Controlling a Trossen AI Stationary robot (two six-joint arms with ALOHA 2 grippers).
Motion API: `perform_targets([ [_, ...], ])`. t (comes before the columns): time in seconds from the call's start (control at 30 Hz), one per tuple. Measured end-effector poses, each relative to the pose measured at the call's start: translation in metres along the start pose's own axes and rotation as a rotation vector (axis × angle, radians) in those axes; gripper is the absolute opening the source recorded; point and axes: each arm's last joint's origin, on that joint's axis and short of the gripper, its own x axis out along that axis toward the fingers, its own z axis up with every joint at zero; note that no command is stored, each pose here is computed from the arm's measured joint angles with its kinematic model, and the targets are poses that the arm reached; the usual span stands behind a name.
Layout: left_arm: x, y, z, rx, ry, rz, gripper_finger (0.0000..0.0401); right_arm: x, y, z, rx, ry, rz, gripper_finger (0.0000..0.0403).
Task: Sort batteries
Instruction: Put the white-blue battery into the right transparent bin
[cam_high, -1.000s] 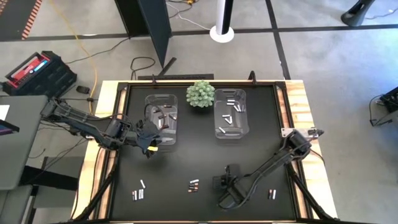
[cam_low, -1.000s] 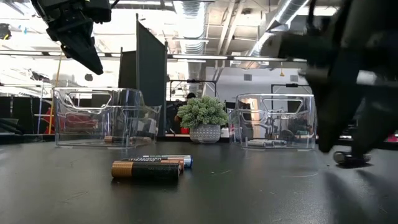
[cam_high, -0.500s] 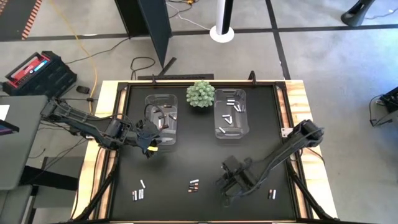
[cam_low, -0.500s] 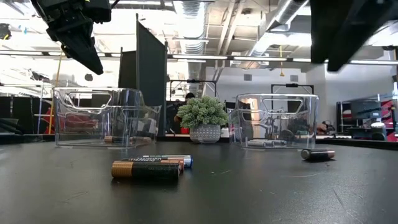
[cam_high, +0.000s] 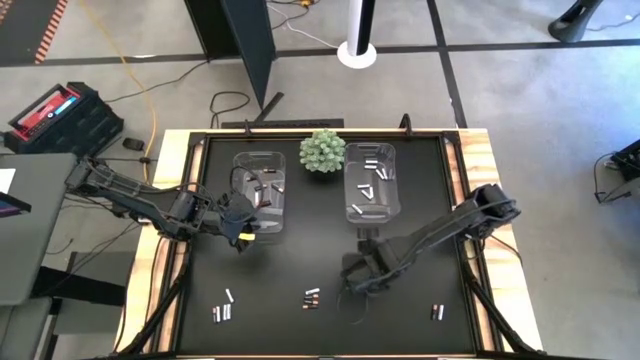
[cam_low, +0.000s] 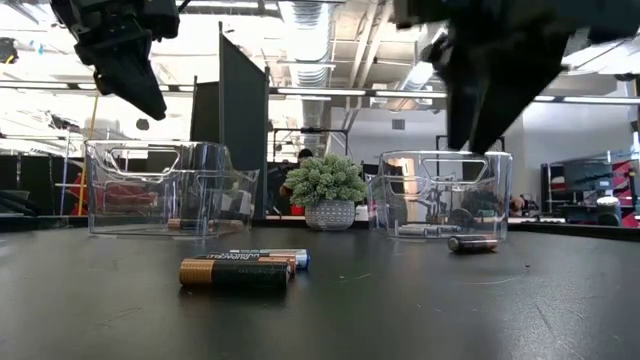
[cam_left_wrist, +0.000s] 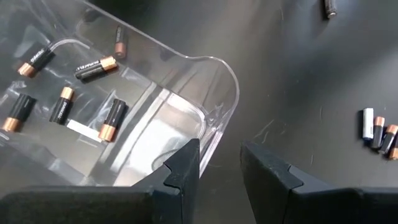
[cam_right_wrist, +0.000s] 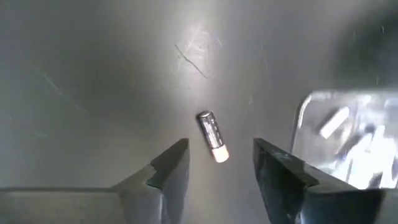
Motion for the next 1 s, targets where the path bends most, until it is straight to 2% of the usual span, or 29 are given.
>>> perform_targets([
  [0.13, 0.0, 0.0, 0.0, -0.033, 0.0, 0.0, 0.0112, 0.025, -0.009, -0.003, -0.105, 0.018, 0.047, 0.0222],
  [0.23, 0.0, 0.0, 0.0, -0.061, 0.0, 0.0, 0.0112, 0.042, -0.019, -0.005, -0.082, 0.022, 0.044, 0.0232],
  [0.33, 0.0, 0.0, 0.0, -0.063, 0.0, 0.0, 0.0112, 0.056, -0.034, -0.009, -0.07, 0.051, 0.045, 0.023],
  [0.47, 0.0, 0.0, 0.0, -0.058, 0.001, 0.0, 0.0112, 0.072, -0.053, -0.01, -0.057, 0.056, 0.158, 0.022],
  [0.63, 0.0, 0.0, 0.0, -0.061, -0.008, 0.011, 0.0112, 0.082, -0.072, -0.009, -0.066, 0.035, 0.155, 0.0209],
  [0.8, 0.0, 0.001, 0.0, -0.063, -0.015, 0.018, 0.0112, 0.082, -0.072, -0.002, -0.108, -0.044, 0.216, 0.0203],
  [1.0, 0.0, 0.001, 0.001, -0.083, -0.024, 0.024, 0.0112, 0.08, -0.064, 0.002, -0.22, -0.1, 0.22, 0.0201],
])
